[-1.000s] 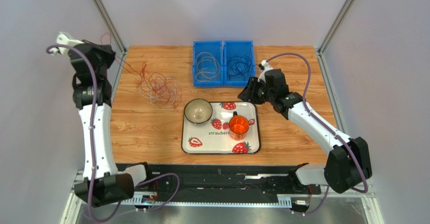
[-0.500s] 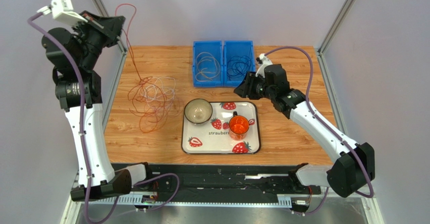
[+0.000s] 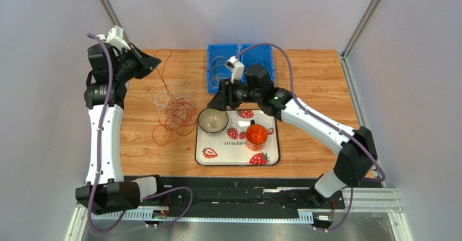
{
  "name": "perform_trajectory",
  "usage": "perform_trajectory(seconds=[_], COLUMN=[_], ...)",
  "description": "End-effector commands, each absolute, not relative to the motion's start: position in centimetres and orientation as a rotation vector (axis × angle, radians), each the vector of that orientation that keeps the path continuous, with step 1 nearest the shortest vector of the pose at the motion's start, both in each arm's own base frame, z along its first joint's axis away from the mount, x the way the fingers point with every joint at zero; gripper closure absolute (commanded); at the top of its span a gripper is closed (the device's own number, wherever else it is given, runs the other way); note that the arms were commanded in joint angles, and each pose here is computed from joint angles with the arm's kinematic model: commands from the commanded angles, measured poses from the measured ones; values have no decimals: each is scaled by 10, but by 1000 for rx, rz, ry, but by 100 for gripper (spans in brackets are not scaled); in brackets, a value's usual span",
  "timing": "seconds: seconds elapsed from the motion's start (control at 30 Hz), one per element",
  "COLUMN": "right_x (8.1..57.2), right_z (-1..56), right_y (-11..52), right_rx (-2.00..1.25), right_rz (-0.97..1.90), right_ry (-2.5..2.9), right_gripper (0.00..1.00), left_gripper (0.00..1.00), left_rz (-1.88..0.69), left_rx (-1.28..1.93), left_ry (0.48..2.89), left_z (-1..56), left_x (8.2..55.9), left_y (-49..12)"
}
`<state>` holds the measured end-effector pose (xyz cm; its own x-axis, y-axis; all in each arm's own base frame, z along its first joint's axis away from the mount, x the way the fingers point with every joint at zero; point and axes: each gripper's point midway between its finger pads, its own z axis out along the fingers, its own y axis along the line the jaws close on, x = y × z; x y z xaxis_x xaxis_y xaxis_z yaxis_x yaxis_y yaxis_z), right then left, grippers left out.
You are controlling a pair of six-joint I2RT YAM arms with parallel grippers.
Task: Untangle the cables
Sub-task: Untie the cable.
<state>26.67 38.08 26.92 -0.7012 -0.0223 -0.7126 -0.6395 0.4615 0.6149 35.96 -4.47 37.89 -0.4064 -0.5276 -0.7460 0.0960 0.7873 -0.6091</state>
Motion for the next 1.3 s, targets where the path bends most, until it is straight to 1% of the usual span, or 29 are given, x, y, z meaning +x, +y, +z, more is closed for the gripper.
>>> perform_trajectory(seconds=[0.0,0.1,0.13,0.17,0.37,0.6,0.8,0.97,1.27], right_x=[263,274,277,282,294,299,281,272,281], right_z=[309,314,329,316,317,323,330,325,323], right_y=[435,466,474,486,523,541,552,563,570], right_rx=[-695,-722,-734,-740,-785,-793,-851,-883,-885], right_rz=[1342,1367,1393,1404,1480,1521,1573,1610,1594], right_ry=[1884,1826,1767,1785,1697,1624,1552,1530,1521], right_gripper=[41,39,39,39,38,36,36,36,36], left_gripper=[100,100,100,100,100,100,100,100,100], left_rz=[-700,-726,-734,-739,-764,-785,-803,-811,-796], left_rx=[-207,-195,-193,-190,-163,-159,-158,-160,-121], left_ry=[1791,1787,1785,1774,1762,1750,1765,1753,1747], left_z=[413,416,418,422,434,441,436,441,459], left_x=[337,330,329,326,316,311,315,316,311], left_y=[-53,-57,-59,-60,-65,-69,-70,-71,-72])
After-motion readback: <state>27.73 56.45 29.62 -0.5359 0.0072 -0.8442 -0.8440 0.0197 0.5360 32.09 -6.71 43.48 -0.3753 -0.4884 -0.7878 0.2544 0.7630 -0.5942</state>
